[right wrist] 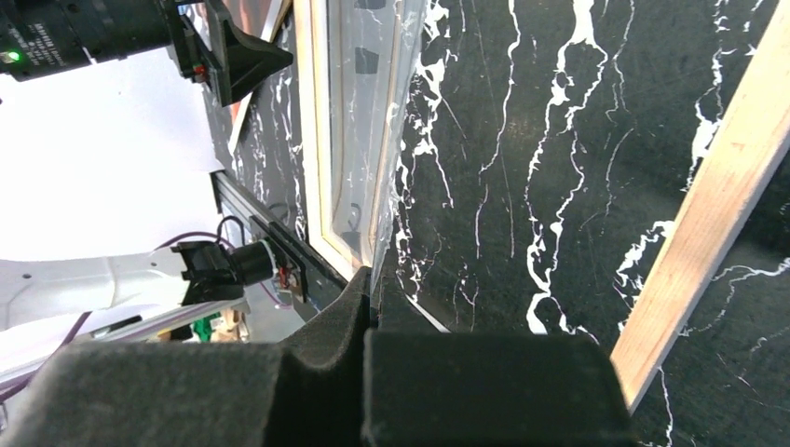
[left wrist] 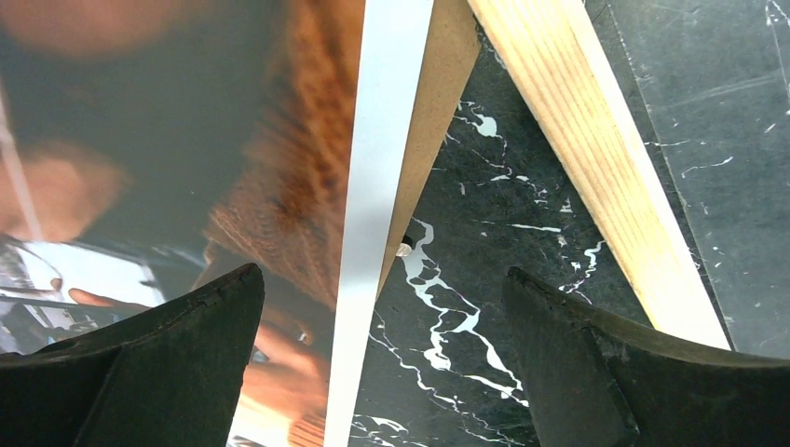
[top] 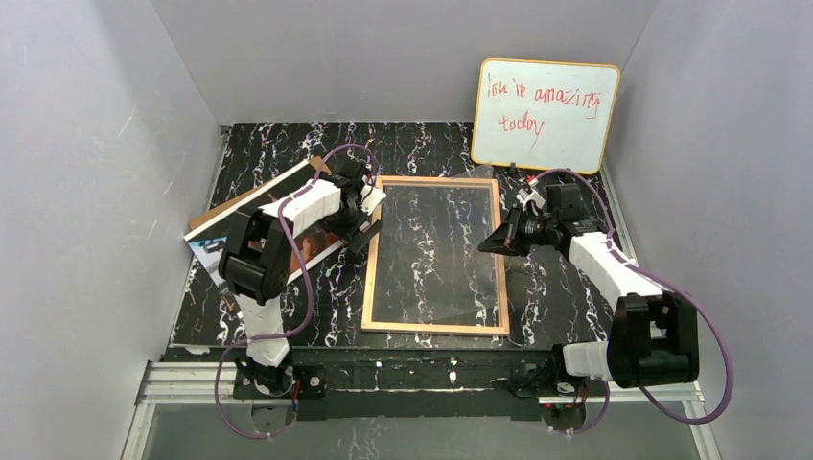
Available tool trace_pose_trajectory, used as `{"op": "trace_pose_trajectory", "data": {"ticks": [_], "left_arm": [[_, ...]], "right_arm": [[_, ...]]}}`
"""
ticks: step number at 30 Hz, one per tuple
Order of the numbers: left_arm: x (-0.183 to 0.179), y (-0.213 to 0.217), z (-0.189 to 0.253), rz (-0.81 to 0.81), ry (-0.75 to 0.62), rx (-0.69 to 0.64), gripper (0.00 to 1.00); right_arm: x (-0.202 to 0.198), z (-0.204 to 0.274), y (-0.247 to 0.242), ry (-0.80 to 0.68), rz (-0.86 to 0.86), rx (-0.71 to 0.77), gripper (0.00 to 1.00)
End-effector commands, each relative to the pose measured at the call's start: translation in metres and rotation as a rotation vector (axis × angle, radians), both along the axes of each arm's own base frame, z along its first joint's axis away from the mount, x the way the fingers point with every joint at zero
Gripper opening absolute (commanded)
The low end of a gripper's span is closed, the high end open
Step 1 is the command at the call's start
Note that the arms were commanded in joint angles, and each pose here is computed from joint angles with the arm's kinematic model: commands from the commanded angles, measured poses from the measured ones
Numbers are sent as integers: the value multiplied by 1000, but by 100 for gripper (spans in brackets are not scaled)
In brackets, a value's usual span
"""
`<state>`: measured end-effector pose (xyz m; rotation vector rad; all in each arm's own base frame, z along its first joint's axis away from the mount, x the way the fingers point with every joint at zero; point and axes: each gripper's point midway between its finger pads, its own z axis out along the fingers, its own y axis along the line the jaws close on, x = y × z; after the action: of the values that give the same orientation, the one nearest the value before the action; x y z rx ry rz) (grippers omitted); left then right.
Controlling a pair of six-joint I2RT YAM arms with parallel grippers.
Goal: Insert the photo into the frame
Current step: Place the photo frame item in the photo frame.
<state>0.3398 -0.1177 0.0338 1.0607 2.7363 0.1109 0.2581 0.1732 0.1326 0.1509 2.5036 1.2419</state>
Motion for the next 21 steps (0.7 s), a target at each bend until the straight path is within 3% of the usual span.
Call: {"op": "trace_pose_trajectory", "data": {"ticks": [1, 21], "left_arm": [[-10, -3, -7, 4, 39, -12, 98], [-16, -12, -14, 12, 63, -56, 98]], "right_arm": [[-1, 13, 12, -16, 35, 117, 1], [3, 75, 28, -111, 51, 324, 1]]}}
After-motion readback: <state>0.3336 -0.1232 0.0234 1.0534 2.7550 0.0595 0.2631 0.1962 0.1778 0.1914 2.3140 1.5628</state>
